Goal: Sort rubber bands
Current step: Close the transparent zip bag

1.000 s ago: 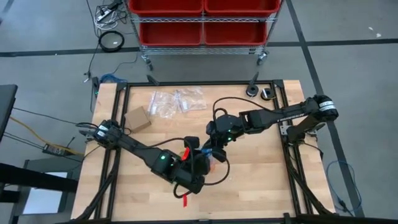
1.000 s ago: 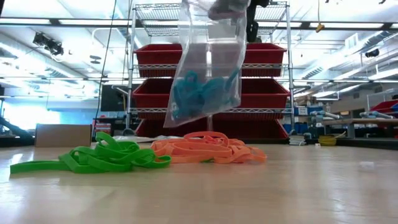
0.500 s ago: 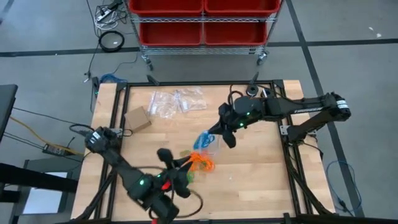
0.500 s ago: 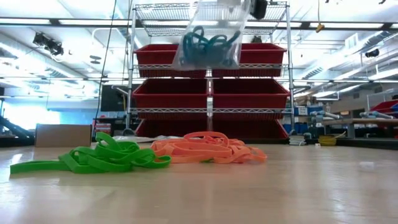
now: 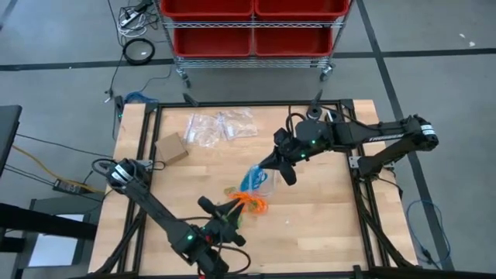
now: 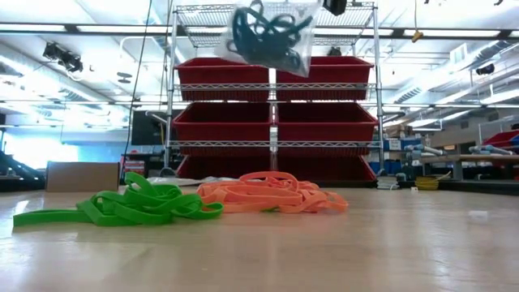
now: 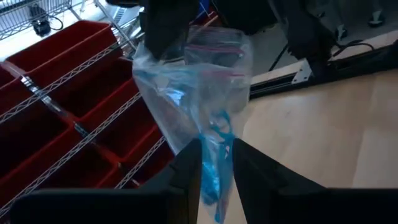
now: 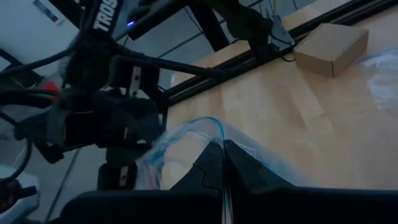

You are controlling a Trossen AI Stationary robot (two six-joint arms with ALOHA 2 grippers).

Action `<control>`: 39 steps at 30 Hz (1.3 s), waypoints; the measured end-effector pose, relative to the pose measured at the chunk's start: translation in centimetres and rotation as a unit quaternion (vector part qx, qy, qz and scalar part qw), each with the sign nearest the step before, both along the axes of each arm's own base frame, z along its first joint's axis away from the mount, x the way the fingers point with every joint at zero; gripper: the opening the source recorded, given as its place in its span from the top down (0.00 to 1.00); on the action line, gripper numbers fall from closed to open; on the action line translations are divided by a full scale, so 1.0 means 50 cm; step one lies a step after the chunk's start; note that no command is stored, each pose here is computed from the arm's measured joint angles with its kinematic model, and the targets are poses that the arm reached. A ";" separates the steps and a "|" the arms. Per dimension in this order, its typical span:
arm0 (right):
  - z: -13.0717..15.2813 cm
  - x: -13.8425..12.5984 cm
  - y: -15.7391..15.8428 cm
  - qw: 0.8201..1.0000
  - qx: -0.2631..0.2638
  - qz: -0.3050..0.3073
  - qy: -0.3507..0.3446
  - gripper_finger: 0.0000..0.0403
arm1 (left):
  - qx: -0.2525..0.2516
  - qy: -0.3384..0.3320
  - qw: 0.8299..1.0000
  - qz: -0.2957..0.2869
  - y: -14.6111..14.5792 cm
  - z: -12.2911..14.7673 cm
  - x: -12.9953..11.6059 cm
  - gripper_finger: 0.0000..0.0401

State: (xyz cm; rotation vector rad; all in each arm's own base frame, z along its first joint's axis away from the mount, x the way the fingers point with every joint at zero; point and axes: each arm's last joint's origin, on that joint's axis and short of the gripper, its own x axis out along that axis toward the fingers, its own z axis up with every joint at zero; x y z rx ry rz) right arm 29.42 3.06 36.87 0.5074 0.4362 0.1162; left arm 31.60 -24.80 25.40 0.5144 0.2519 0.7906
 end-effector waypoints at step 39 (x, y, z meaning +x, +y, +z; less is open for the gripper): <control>0.008 0.003 0.005 1.000 0.007 -0.001 -0.021 1.00 | -0.025 -0.035 0.998 0.049 0.048 0.068 0.103 0.69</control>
